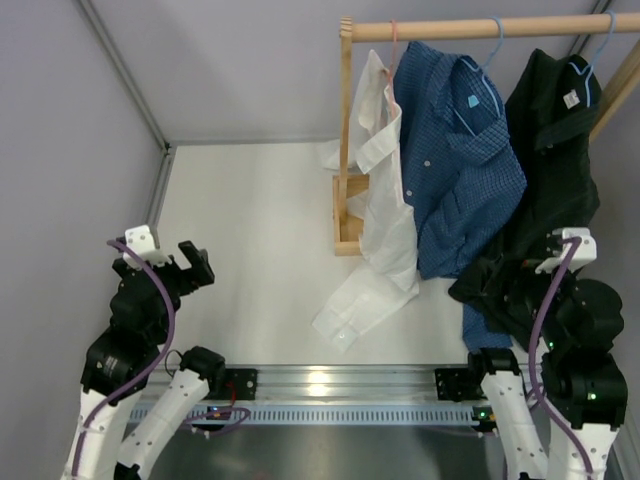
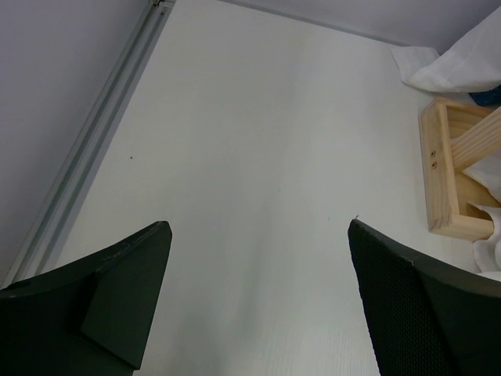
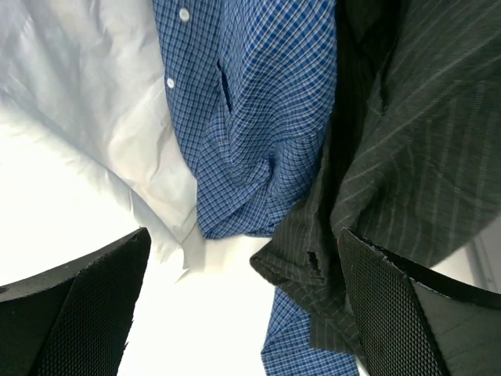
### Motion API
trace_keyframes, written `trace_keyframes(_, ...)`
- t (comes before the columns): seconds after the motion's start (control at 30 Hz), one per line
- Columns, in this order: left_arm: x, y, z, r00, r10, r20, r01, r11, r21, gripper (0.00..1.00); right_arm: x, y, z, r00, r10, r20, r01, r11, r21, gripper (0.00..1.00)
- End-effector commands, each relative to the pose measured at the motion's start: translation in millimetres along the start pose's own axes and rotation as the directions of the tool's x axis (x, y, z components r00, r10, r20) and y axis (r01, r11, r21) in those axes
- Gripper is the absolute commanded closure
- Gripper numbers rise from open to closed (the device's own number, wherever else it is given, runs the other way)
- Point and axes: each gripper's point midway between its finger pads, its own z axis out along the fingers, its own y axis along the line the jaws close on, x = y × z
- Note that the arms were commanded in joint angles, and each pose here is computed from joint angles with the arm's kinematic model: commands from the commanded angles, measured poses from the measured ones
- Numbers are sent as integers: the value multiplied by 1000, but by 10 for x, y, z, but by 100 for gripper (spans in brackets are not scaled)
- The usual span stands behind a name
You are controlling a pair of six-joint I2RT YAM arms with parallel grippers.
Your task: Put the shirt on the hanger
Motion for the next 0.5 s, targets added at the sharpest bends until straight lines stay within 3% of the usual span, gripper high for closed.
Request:
trace_keyframes(0.0,-98,5,-127,999,-1,32,-1,999,35,2,-127,-98,-184,998,-22,63,18,998,61,1)
trace_keyframes(0.47,-129,-49,-229,998,-17,54,12,995,98,2,-79,-143,-310,996,-66,61,62,996,62,1)
